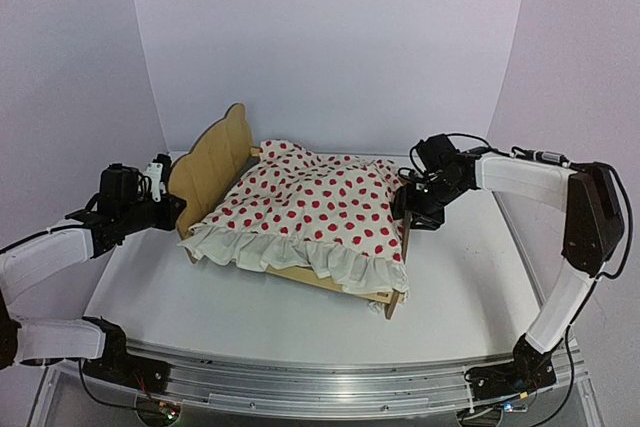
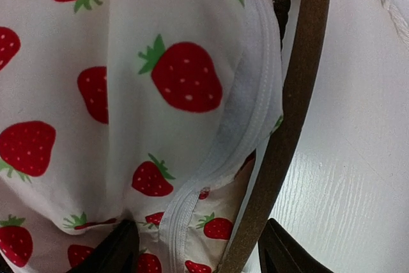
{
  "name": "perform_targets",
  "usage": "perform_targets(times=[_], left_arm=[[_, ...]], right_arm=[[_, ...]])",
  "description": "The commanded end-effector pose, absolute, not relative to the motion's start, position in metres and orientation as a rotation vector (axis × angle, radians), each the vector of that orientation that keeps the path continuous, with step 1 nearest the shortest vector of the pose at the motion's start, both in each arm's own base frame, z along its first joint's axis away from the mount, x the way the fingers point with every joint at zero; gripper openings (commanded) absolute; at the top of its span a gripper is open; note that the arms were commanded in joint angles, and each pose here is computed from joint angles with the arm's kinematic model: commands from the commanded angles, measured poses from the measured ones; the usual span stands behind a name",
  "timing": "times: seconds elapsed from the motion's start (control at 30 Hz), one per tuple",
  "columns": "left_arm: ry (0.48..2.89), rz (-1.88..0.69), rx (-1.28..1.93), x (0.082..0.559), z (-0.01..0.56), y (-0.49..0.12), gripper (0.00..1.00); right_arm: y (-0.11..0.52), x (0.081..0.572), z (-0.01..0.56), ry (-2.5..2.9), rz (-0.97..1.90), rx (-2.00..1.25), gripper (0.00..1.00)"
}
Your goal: Set up the pet bed
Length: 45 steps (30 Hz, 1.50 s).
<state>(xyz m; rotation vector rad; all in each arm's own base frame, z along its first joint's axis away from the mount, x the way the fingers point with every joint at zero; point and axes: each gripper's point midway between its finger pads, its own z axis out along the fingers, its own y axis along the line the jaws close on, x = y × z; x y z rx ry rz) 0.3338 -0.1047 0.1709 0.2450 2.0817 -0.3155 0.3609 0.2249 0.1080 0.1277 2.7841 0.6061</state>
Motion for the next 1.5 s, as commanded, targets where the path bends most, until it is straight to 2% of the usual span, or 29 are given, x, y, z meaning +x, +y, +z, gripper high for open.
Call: perform_targets(times=[0.0,0.17,0.3,0.47,0.73,0.83,0.93,1.1,1.27,1.47], left_arm=[[2.301,-0.482,0.087,0.302,0.129,-0.11,0.18],[2.308,-0.473,0.005,0.299,0.148,-0.103,0.32],[2.286,-0.457,-0.023,0.296,0.172,-0.098,0.52],[2.186,-0.283,0.038,0.302,0.214,-0.079,0.61],[1.662,-0.089,0.282,0.287,0.348,-0.069,0.65],[1.521,-0.068,0.423,0.285,0.385,-0.084,0.61],[1.498,-0.129,0.542,0.301,0.402,-0.109,0.56],[1.581,-0.267,0.708,0.354,0.393,-0.168,0.56],[1.785,-0.209,0.88,0.421,0.324,-0.229,0.59],[1.958,-0.075,0.925,0.48,0.252,-0.241,0.63]], right_arm=[[0.238,0.382,0.116,2.727,0.622,0.096,0.65],[0.246,0.4,0.11,2.72,0.597,0.058,0.63],[0.257,0.42,0.104,2.715,0.601,0.033,0.59],[0.269,0.446,0.107,2.672,0.592,-0.023,0.58],[0.259,0.449,0.122,2.633,0.518,-0.055,0.61],[0.239,0.439,0.139,2.6,0.427,-0.059,0.62],[0.221,0.428,0.159,2.56,0.355,-0.059,0.62],[0.213,0.409,0.187,2.514,0.377,-0.058,0.59],[0.249,0.38,0.191,2.516,0.475,-0.257,0.56],[0.287,0.346,0.179,2.532,0.521,-0.475,0.56]])
